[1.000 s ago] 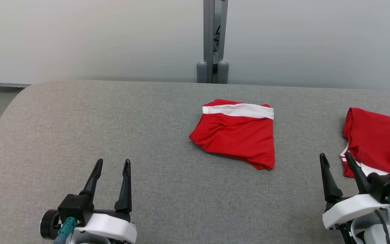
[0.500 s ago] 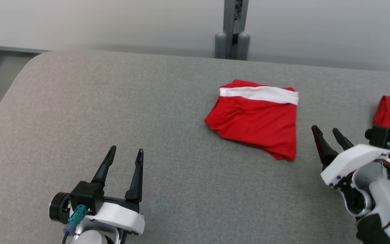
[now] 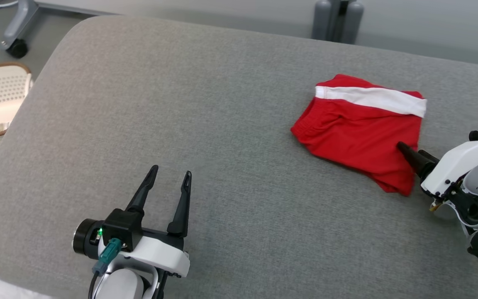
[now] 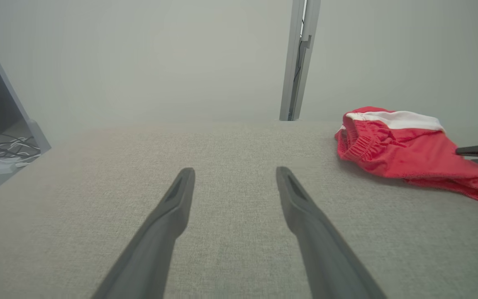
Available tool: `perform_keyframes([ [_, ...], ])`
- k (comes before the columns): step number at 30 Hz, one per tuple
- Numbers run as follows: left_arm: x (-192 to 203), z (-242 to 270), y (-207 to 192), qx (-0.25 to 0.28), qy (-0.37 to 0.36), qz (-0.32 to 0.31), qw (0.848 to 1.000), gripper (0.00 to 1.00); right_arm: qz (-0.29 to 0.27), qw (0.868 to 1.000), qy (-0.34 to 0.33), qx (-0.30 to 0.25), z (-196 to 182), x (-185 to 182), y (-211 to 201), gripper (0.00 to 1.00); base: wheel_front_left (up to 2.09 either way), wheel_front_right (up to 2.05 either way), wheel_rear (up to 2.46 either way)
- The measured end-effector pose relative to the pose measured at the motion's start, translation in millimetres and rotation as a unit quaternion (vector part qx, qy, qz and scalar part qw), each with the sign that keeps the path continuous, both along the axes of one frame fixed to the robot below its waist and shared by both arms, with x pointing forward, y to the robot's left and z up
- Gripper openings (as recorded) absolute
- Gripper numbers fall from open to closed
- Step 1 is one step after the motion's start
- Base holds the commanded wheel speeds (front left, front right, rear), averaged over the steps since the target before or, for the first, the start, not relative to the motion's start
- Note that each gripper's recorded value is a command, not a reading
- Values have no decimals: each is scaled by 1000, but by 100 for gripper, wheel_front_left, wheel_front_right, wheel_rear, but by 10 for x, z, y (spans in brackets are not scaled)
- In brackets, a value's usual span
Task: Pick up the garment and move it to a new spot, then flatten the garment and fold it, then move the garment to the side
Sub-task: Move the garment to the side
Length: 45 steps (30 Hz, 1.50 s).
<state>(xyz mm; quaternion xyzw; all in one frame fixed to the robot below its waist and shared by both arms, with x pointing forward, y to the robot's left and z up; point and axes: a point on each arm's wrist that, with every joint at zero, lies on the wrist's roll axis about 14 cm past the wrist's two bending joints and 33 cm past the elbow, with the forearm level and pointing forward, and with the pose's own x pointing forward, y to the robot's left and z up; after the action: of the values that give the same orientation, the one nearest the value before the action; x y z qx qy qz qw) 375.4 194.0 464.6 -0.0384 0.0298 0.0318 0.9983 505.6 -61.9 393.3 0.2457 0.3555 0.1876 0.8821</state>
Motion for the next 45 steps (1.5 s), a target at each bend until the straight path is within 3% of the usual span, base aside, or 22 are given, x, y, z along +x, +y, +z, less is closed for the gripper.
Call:
perform_keyframes([
  [13, 71, -49, 114, 6, 9, 20, 1000, 100, 58, 998, 19, 8, -128, 242, 481, 100, 0, 0, 0],
  [16, 71, -84, 117, 5, 14, 21, 1000, 100, 79, 997, 8, -13, -162, 276, 541, 0, 0, 0, 0],
  [22, 109, -80, 96, 3, 13, 19, 1000, 100, 98, 993, -13, -56, -210, 300, 481, 0, 0, 0, 0],
  [29, 178, -23, -53, -3, 1, -3, 1000, 100, 133, 980, -57, -137, -145, 216, 183, 0, 0, 0, 0],
  [38, 248, 86, -352, -25, -18, -42, 999, 100, 152, 956, -76, -238, -61, 15, -518, 0, 0, 0, 0],
  [45, 339, 117, -649, -44, -24, -79, 996, 100, 120, 936, -114, -310, 265, 78, -1251, 0, 0, 0, 0],
])
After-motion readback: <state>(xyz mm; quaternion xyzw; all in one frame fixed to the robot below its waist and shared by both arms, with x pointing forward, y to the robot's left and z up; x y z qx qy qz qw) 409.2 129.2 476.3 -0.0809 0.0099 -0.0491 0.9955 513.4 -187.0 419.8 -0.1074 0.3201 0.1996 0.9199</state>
